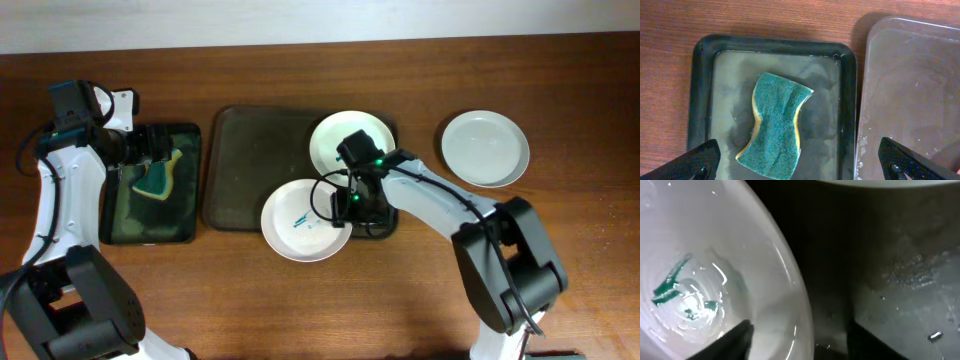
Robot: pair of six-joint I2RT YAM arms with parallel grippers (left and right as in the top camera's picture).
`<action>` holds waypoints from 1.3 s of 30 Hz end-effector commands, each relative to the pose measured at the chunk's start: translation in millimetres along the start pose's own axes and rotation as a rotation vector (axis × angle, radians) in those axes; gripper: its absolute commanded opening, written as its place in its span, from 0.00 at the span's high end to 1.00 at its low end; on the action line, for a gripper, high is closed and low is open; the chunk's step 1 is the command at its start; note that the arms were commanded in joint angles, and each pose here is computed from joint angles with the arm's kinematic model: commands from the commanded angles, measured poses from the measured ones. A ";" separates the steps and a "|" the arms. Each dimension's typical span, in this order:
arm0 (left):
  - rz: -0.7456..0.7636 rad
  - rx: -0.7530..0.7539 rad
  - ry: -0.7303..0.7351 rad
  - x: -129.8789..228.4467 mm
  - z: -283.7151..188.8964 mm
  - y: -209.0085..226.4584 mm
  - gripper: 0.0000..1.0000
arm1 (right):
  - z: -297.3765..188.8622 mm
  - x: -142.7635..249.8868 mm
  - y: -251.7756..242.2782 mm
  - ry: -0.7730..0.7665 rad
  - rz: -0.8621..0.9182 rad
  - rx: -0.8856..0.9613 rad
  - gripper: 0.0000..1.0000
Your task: Clean dirty plates on tray and stack at the side
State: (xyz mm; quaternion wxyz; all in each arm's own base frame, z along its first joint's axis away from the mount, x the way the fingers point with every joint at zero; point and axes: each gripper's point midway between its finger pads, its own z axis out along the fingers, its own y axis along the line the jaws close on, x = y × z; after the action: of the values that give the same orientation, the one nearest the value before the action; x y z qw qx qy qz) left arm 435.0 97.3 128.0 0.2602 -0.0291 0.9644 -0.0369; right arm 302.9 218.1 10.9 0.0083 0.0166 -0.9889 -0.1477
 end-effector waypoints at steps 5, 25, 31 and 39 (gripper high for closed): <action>-0.002 0.006 -0.009 -1.5 -2.9 0.7 0.01 | -1.0 -8.9 32.4 -0.018 0.040 -0.150 0.96; -0.002 0.006 -0.009 -1.5 -2.9 0.7 0.01 | -26.7 -122.3 99.2 -0.291 0.044 0.097 0.96; -0.002 0.006 -0.009 -1.5 -2.9 0.7 0.01 | -52.2 -110.9 117.0 -0.206 -0.079 0.011 0.41; -0.002 0.006 -0.009 -1.5 -2.9 0.7 0.00 | -217.9 -40.5 112.3 -0.225 -0.367 0.065 0.42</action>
State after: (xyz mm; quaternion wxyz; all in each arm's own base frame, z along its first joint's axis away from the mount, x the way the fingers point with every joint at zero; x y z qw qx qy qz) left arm 435.1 97.2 128.1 0.2605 -0.0290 0.9643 -0.0370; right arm 362.1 279.1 214.6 -0.1031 0.1433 -0.9769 -0.1207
